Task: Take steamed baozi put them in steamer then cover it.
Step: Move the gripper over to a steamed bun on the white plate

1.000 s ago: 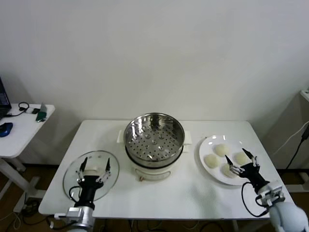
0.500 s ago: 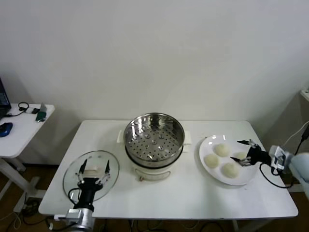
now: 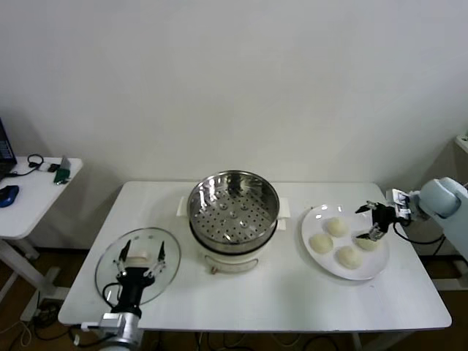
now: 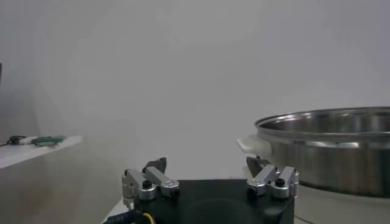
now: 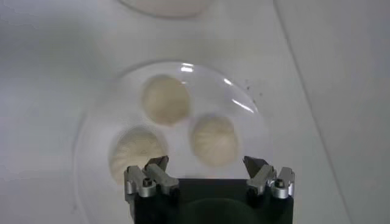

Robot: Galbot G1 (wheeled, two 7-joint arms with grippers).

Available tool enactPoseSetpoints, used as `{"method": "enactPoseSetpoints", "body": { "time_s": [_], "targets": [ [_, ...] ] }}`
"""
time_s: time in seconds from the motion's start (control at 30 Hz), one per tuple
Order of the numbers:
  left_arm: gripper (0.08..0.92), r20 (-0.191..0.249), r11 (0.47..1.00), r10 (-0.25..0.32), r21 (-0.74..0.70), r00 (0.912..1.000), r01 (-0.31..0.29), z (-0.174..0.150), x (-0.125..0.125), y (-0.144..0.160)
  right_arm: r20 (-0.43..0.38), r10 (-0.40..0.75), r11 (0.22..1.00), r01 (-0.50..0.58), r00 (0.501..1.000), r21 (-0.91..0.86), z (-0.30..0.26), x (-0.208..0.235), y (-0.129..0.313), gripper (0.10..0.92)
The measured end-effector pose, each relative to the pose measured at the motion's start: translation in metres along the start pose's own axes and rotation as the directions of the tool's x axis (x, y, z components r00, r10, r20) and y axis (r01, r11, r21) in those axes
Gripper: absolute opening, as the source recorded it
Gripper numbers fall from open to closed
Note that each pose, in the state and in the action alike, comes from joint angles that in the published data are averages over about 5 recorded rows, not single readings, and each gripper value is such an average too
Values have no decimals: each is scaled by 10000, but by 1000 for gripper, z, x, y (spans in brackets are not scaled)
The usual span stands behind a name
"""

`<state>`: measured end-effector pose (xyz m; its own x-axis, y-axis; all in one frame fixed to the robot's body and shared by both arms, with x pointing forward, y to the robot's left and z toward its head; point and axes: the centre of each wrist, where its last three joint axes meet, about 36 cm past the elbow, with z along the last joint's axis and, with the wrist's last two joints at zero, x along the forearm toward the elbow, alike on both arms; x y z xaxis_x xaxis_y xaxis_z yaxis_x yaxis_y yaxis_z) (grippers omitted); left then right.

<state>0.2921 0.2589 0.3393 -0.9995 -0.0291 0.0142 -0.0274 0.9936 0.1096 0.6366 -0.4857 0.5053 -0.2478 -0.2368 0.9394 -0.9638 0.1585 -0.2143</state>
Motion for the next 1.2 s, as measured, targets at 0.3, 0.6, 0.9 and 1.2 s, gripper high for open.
{"method": "enactPoseSetpoints", "body": {
  "time_s": [0.3,0.6,0.9,1.2],
  "targets": [
    [823,38,9996,68,-264,10000,-67,0,-2,5,-1061,-635,9962,694,9923,531,-29,-32,-39,823],
    [823,-10,9992,85,-384,10000,-85,2,-2,7,-1756,-924,9898,1096,9801,910,-58,-59,-59,823],
    [823,1,9989,136,-446,9999,-135,2,-4,7,-2198,-1137,9828,1421,9689,1182,-74,-79,-63,823],
    [823,-77,9987,71,-500,9999,-75,5,-2,9,-2414,-1359,9756,1722,9609,1363,-82,-97,-59,823]
  ]
}}
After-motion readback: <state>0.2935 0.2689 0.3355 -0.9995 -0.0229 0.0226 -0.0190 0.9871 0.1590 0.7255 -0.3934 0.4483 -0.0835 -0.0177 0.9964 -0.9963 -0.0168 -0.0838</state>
